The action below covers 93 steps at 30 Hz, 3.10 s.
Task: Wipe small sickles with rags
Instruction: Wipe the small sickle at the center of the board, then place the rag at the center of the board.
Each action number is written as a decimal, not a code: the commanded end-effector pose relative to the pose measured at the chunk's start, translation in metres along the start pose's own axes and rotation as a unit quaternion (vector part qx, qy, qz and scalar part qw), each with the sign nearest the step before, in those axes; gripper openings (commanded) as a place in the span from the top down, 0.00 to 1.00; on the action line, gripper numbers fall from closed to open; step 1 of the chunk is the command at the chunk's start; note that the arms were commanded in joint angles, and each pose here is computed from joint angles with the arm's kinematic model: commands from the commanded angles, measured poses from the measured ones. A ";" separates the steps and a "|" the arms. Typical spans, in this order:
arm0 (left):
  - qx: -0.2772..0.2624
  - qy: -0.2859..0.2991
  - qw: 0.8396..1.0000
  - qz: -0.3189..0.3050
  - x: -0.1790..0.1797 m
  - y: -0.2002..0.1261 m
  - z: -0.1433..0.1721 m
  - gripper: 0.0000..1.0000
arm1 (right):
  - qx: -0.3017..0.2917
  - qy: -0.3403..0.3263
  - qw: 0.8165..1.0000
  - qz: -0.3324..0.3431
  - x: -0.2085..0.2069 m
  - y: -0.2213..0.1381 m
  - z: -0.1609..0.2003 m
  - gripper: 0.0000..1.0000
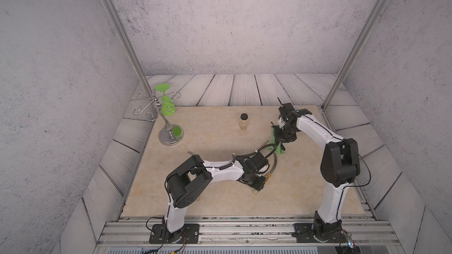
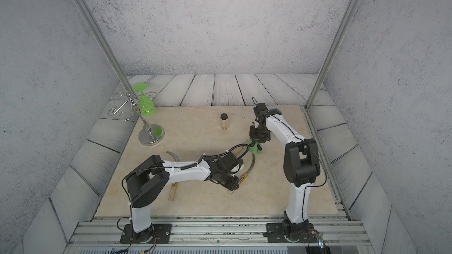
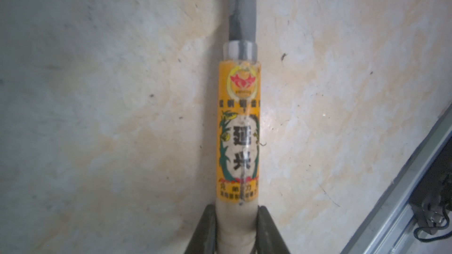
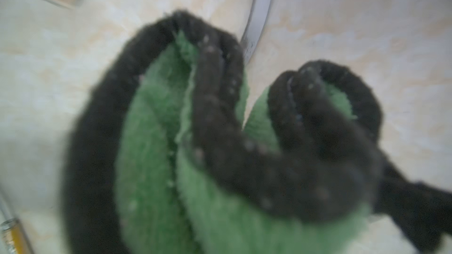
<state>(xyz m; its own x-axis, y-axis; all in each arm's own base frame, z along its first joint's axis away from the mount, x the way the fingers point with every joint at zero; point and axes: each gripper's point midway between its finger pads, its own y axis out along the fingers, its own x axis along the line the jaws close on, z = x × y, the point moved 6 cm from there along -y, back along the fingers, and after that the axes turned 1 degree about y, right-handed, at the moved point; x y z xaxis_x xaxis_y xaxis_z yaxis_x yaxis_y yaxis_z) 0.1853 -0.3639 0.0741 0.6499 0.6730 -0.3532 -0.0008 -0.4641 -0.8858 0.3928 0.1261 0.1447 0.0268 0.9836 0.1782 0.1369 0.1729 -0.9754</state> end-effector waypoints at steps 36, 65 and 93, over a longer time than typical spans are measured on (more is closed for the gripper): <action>-0.005 -0.001 0.999 -0.054 0.019 -0.012 0.002 1.00 | 0.114 0.003 0.989 -0.091 0.005 0.026 0.163 0.74; -0.009 -0.032 0.996 -0.077 0.050 -0.034 0.016 1.00 | 0.105 -0.010 0.971 0.215 -0.070 -0.014 0.125 0.68; -0.013 -0.038 0.997 -0.063 0.054 -0.036 0.000 0.64 | 0.020 -0.025 0.999 -0.028 -0.001 -0.041 0.121 0.34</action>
<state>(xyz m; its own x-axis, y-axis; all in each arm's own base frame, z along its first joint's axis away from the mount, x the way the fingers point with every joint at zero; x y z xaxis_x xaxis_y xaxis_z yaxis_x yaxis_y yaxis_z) 0.2137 -0.3073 0.0807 0.5774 0.7726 -0.2640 0.0897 -0.3814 -0.9200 0.2774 0.1291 0.1469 -0.0447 0.9761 0.2129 0.0475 0.2149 -0.9755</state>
